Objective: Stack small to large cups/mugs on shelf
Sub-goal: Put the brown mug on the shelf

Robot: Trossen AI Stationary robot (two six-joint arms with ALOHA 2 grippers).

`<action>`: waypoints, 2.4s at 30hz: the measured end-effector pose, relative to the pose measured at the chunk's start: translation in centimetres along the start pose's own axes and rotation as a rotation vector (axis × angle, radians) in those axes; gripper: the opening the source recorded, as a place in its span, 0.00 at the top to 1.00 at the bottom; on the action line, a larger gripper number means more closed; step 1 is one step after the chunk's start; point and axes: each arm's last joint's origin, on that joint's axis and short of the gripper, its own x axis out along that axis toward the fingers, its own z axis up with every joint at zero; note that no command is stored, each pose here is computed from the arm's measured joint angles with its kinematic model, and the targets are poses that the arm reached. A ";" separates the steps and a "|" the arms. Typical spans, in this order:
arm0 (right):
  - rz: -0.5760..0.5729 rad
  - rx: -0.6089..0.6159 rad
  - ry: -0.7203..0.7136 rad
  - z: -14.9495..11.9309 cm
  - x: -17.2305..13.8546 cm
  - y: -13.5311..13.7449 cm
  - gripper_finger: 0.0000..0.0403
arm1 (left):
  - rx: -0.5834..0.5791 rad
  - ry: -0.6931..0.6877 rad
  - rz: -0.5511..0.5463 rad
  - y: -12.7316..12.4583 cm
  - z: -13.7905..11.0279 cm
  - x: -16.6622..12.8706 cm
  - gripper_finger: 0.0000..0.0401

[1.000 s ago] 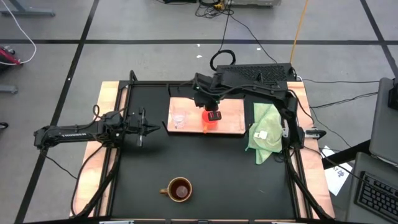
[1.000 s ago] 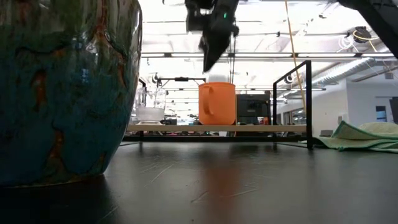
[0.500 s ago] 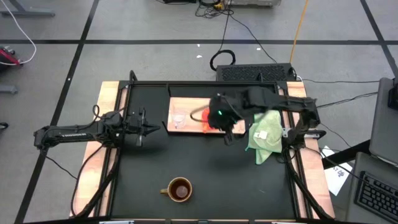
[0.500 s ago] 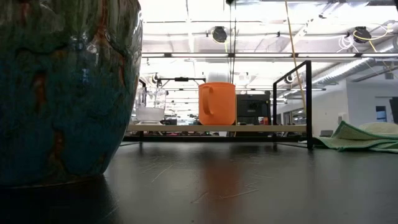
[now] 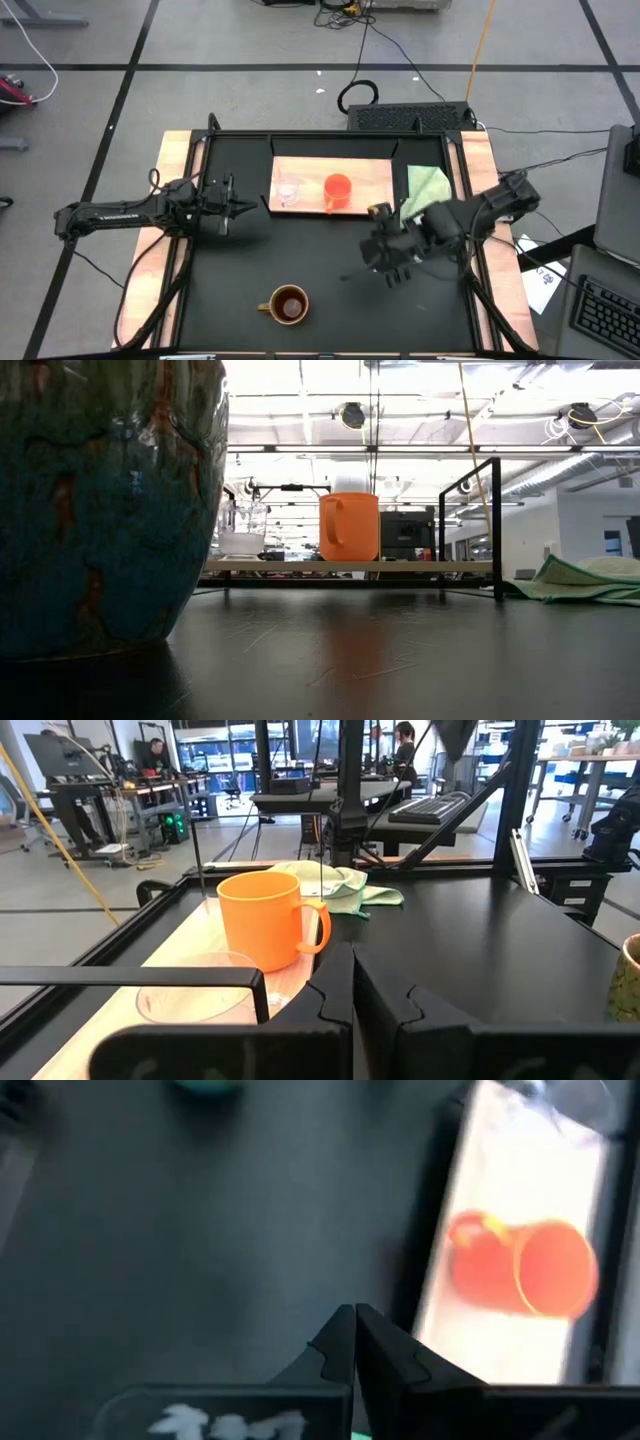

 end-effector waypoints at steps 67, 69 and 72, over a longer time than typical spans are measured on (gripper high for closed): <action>0.127 0.311 -1.148 -22.6 11.8 2.8 1.00 | -0.351 0.351 -0.591 -10.2 -1.8 0.4 0.99; 0.126 0.311 -1.148 -22.6 11.8 2.8 1.00 | -0.341 0.347 -0.618 -11.1 -1.9 0.4 0.98; 0.125 0.308 -1.149 -22.6 11.8 2.8 1.00 | -0.310 0.355 -0.680 -12.5 -2.3 0.4 0.95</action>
